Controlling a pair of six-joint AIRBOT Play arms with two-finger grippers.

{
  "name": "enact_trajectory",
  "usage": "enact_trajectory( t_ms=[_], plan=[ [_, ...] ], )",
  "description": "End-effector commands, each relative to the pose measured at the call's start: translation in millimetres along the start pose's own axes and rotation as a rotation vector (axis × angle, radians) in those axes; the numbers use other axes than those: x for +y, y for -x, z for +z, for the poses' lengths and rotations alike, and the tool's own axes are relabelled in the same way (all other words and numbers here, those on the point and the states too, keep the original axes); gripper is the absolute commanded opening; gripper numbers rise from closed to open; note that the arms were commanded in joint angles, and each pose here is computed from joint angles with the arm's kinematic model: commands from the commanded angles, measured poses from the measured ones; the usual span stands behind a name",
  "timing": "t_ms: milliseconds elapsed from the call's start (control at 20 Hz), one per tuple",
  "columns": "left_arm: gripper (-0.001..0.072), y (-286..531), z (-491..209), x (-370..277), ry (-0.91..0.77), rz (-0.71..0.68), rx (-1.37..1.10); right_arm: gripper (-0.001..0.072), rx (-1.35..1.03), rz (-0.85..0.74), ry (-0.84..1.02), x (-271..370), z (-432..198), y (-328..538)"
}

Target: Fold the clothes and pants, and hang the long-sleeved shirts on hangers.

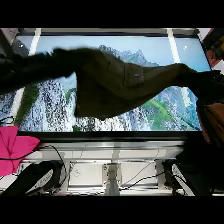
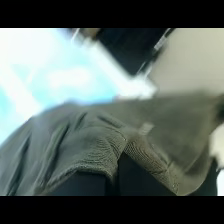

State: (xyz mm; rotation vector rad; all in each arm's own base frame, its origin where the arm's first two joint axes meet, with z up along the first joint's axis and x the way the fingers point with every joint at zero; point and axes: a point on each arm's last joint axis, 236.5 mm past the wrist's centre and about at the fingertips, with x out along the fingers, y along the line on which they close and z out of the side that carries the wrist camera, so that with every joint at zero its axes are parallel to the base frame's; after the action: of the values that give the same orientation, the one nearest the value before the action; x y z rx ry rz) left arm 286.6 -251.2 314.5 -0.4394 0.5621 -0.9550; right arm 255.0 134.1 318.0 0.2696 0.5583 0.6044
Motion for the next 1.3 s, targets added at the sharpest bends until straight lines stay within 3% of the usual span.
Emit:
enact_trajectory(
  t_ms=[0, 250, 700, 1000, 1250],
  plan=[
    [0.0039, -8, -62, 37, 0.114, 0.163, 0.251, 0.0018, 0.015, -0.041, 0.016, -9, -3, 1],
    [0.0039, -10, -119, 45, 0.192, 0.146, 0.522, 0.0018, 0.039, -0.154, 0.038, -38, -7, 1],
    [0.0038, -16, -116, 43, 0.275, -0.004, 0.562, 0.0018, 0.134, -0.230, 0.003, -81, -17, -23],
    [0.0039, -27, -82, 139, 0.450, 0.155, 0.397, 0.0018, 0.224, -0.231, -0.078, -118, -27, -66],
    [0.0040, -68, -50, 216, 0.502, 0.270, 0.175, 0.0018, 0.194, -0.208, -0.192, -160, -20, -124]
  ],
)
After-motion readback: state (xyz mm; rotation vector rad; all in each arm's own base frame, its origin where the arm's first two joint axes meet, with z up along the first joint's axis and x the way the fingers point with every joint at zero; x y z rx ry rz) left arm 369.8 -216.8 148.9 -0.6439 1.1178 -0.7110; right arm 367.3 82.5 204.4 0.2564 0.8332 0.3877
